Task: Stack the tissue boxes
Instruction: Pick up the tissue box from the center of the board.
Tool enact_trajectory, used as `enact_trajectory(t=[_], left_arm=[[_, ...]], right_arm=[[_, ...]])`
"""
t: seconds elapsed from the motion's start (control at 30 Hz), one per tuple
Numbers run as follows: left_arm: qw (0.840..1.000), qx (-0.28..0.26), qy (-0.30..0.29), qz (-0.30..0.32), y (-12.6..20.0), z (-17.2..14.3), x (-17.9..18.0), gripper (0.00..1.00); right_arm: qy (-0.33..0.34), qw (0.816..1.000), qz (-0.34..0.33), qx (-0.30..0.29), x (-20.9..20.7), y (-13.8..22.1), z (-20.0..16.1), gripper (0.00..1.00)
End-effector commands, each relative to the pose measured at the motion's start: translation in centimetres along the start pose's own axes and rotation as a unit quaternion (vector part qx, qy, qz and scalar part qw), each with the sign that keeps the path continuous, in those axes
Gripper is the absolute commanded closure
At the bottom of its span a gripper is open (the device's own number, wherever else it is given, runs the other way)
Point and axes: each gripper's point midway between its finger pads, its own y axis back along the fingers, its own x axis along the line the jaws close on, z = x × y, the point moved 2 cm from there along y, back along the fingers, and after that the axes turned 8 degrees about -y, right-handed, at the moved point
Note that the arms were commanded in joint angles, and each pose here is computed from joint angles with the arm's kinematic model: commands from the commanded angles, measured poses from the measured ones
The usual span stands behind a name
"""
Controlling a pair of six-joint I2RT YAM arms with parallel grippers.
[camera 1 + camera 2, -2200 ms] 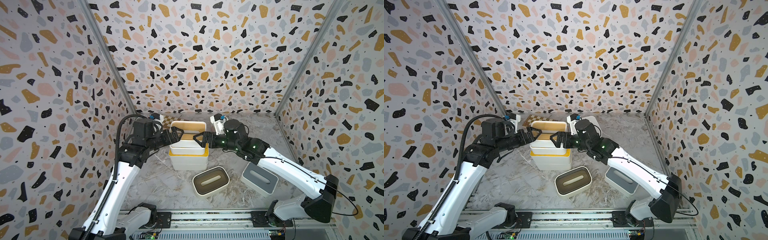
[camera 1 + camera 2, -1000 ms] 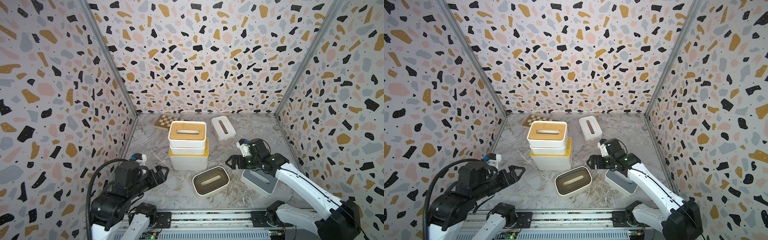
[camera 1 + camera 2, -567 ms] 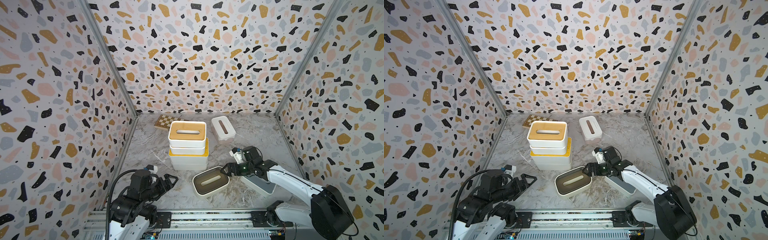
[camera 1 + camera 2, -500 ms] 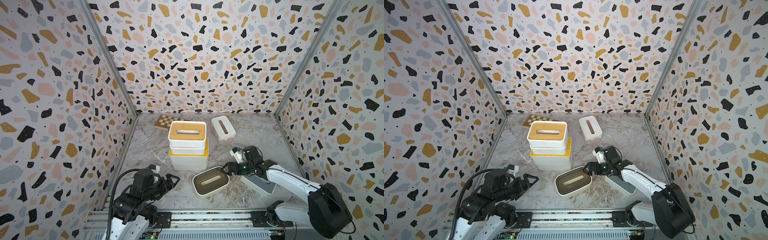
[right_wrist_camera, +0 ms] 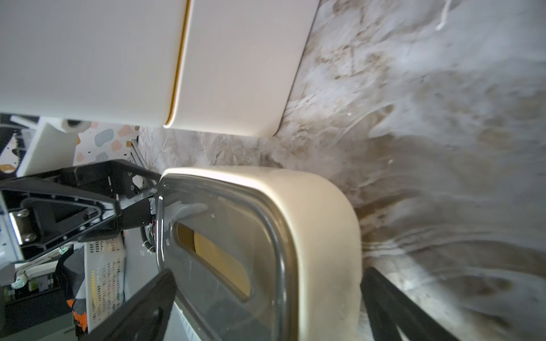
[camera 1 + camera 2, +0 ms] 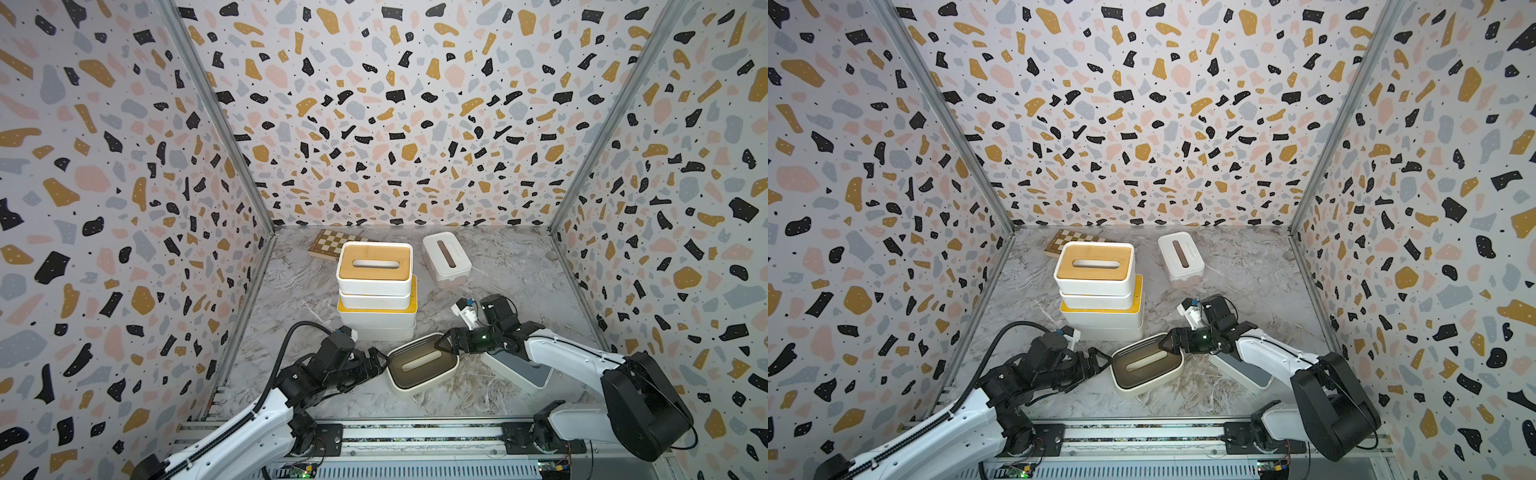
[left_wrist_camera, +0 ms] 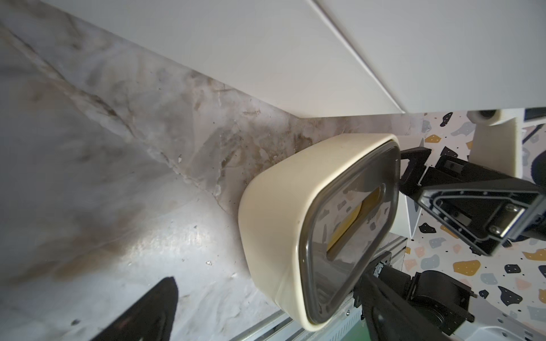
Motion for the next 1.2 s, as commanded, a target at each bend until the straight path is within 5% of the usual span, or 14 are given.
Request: enact_trajectory(t=[0.0,0.37,0.77,1.17], left_arm=[[0.996,-0.045,-0.015,-0.073,-0.3,1.7,-3.2,0.03],[0.999,0.02,-0.032,-0.033,-3.0,-0.9,-2.5,0.03],[0.999,0.007,-0.013,-0.03,-2.8,-0.9,-1.9,0.05],[0.997,-0.034,0.005,-0.075,-1.8,0.3,-3.4,0.09]], right_arm=[[0.001,1.0,0.013,0.024,0.8,-0.8,-1.2,0.01],[-0.009,0.998,0.046,0.043,2.2,-2.6,-3.6,0.01],[-0.012,0.98,0.19,0.05,8.2,-0.1,-3.9,0.01],[-0.045,0.969,0.237,0.053,10.5,0.9,-4.0,0.01]])
